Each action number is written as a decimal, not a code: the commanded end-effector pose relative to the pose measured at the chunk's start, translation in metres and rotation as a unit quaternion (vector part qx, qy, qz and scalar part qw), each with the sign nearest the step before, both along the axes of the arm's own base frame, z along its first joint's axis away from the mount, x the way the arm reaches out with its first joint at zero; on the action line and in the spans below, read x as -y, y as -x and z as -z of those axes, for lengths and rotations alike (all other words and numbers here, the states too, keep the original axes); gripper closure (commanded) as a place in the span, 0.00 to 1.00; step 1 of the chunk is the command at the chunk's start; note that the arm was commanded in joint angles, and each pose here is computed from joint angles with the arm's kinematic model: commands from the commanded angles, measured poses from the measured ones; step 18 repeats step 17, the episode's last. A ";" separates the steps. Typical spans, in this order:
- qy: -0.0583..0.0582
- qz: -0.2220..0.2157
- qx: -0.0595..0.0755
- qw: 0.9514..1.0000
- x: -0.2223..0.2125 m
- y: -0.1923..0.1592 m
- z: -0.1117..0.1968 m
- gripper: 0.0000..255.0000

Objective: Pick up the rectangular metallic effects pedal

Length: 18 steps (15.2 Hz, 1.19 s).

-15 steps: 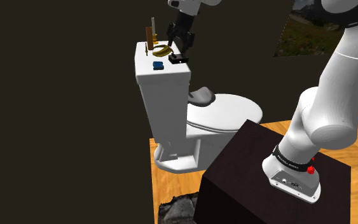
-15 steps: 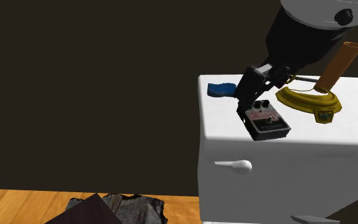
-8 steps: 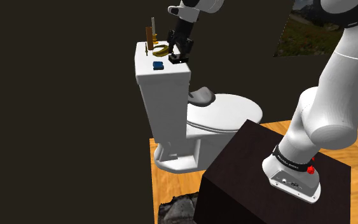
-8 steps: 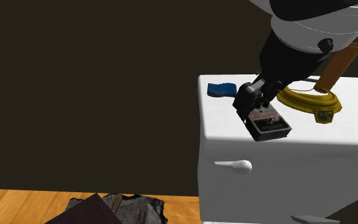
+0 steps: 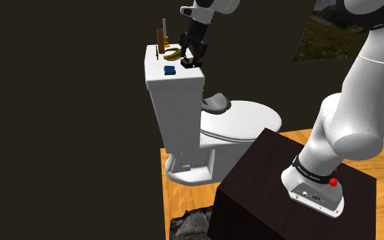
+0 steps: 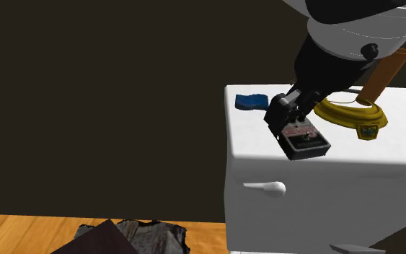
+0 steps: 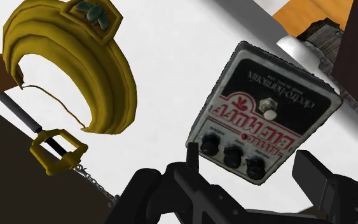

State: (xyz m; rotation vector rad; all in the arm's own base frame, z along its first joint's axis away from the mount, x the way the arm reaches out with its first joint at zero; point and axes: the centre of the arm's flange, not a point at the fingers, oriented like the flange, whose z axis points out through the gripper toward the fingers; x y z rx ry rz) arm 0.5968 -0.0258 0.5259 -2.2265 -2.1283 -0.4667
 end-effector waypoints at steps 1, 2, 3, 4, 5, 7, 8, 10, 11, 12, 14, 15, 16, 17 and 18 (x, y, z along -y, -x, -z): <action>0.000 0.000 -0.001 1.000 0.000 0.000 -0.005 1.00; 0.000 0.000 -0.001 1.000 0.000 0.000 -0.010 1.00; 0.000 0.000 -0.001 1.000 0.000 0.000 -0.015 1.00; 0.000 0.000 -0.001 1.000 0.000 0.000 -0.020 1.00; 0.000 0.000 -0.001 1.000 0.000 0.000 -0.026 1.00; 0.000 0.000 -0.001 1.000 0.000 0.000 -0.036 1.00; 0.000 0.000 -0.001 1.000 0.000 0.000 -0.042 1.00; 0.000 0.000 -0.001 1.000 0.000 0.000 -0.052 1.00; 0.000 0.000 -0.001 1.000 0.000 0.000 -0.057 1.00; 0.000 0.000 -0.001 1.000 0.000 0.000 -0.063 1.00; 0.000 0.000 -0.001 1.000 0.000 0.000 -0.073 1.00; 0.000 0.000 -0.001 1.000 0.000 0.000 -0.079 1.00; 0.000 0.000 -0.001 1.000 0.000 0.000 -0.079 1.00; 0.000 0.000 -0.001 1.000 0.000 0.000 -0.079 1.00; 0.000 0.000 -0.001 1.000 0.000 0.000 -0.079 1.00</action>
